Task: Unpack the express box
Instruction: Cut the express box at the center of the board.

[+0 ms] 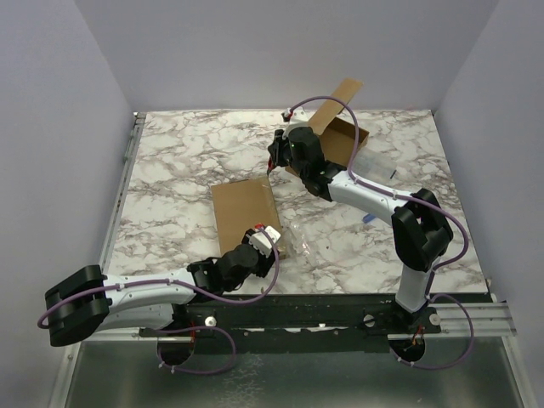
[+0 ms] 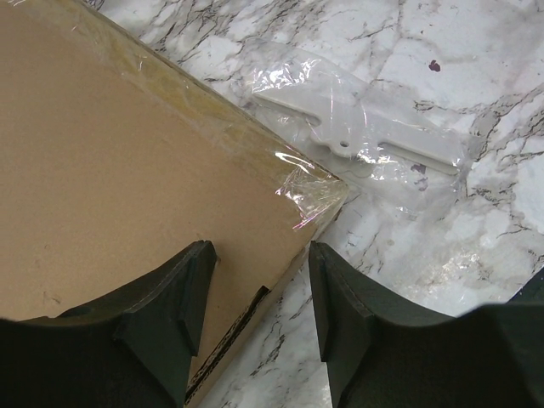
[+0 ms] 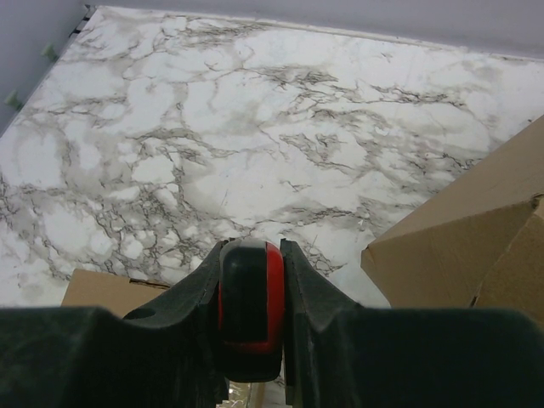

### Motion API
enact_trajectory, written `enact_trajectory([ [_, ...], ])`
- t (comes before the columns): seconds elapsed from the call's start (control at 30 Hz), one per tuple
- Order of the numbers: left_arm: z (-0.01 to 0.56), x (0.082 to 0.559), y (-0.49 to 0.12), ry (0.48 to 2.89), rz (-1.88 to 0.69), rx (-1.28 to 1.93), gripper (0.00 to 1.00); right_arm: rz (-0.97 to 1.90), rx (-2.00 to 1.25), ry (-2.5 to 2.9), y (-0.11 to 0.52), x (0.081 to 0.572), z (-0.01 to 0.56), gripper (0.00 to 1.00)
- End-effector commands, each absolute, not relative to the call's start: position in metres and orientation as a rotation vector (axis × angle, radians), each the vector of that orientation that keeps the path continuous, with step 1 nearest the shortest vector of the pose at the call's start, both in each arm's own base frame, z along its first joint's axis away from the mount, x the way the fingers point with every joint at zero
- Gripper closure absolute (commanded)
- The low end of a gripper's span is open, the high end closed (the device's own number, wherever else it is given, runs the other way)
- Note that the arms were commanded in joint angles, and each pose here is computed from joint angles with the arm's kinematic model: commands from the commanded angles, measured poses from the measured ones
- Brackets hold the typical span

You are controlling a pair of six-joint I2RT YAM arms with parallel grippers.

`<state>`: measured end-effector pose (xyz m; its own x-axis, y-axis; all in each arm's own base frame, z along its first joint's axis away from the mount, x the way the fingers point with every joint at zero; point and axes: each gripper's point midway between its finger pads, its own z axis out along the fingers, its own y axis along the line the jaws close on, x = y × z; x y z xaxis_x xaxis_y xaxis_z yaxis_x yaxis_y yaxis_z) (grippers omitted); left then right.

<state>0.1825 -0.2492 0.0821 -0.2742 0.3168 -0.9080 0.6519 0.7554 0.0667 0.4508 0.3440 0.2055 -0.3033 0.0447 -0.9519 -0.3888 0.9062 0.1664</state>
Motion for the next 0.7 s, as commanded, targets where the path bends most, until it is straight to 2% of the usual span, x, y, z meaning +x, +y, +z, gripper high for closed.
enact_trajectory([
  [0.0,0.091,0.186,-0.254,1.865,-0.397,0.71,0.45,0.426,-0.252,1.823,0.344,0.451,0.213,1.0],
  [0.3,0.087,0.195,-0.249,1.886,-0.326,0.661,0.48,0.393,-0.276,1.861,0.344,0.449,0.192,1.0],
  [0.67,0.083,0.205,-0.241,1.907,-0.233,0.607,0.5,0.336,-0.339,1.959,0.344,0.422,0.17,1.0],
])
